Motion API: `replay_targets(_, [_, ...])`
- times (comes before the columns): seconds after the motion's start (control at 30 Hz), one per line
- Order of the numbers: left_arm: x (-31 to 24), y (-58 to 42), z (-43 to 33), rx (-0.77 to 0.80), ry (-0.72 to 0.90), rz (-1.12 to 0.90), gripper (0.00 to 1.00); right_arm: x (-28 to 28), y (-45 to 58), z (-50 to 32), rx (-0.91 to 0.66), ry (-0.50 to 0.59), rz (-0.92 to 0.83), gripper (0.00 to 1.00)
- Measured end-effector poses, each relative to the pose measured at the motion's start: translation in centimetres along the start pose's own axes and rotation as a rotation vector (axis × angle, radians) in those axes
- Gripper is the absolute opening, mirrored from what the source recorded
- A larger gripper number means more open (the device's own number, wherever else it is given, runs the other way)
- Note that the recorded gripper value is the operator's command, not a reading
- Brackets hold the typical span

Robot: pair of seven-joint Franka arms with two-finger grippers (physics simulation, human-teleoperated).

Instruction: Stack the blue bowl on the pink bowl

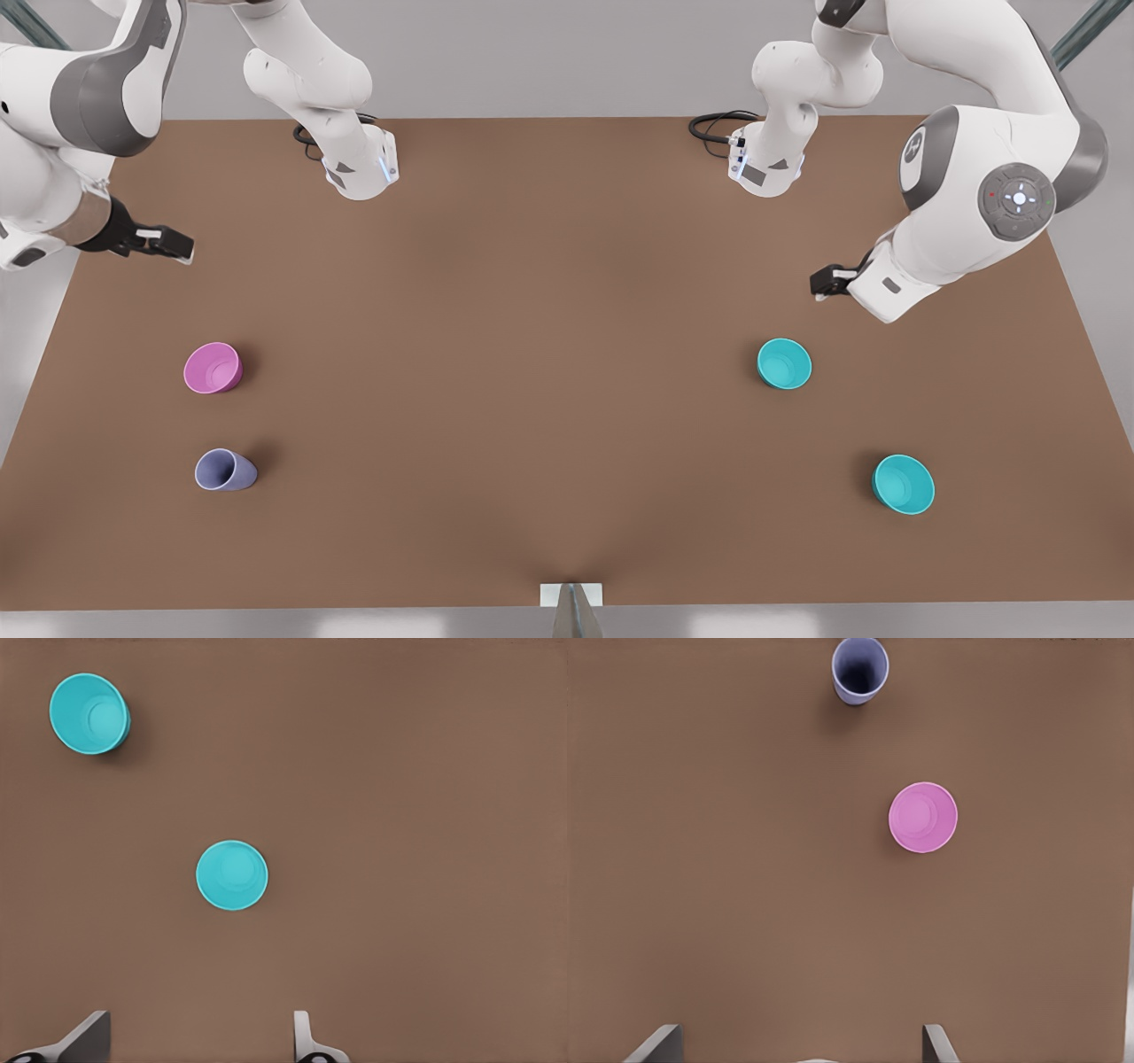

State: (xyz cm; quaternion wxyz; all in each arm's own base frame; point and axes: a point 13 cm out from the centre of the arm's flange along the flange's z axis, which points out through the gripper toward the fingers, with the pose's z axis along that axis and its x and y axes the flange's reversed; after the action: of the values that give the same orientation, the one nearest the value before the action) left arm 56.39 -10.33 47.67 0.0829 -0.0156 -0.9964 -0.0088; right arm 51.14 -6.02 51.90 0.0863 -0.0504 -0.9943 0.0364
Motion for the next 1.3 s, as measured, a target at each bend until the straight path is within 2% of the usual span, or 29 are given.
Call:
replay_targets(0.1, [-0.2, 0.2, 0.0, 0.001, -0.005, -0.014, 1.0, -0.7, 0.3, 0.9, 0.005, 0.006, -0.008, 1.0])
replay_targets(0.2, [-0.3, 0.2, 0.1, 0.003, -0.007, -0.024, 1.0, -3.6, -0.3, 8.2, 0.007, 0.135, -0.009, 1.0])
replay_targets(0.27, [-0.4, 0.2, 0.2, 0.003, -0.007, -0.028, 1.0, -5.8, -5.8, 14.6, -0.029, 0.221, 0.074, 1.0])
replay_targets(0.43, [-0.5, 0.2, 0.5, 0.002, -0.001, -0.038, 1.0, -8.6, -12.4, 25.0, -0.078, 0.281, 0.153, 1.0])
replay_targets(0.7, [-0.5, 0.7, 0.8, -0.001, 0.012, -0.059, 1.0, -10.1, -18.9, 35.5, -0.104, 0.215, 0.167, 1.0])
replay_targets(0.93, [-0.5, 1.0, 1.3, -0.004, 0.028, -0.072, 1.0, -9.9, -18.3, 43.2, -0.134, 0.118, 0.11, 1.0])
replay_targets(1.1, [-0.3, 1.1, 1.5, -0.005, 0.036, -0.076, 1.0, -11.2, -19.1, 44.8, -0.133, 0.047, 0.095, 1.0])
replay_targets(1.3, [-0.2, 1.1, 1.6, -0.006, 0.043, -0.078, 1.0, -11.5, -19.3, 47.2, -0.132, 0.04, 0.064, 1.0])
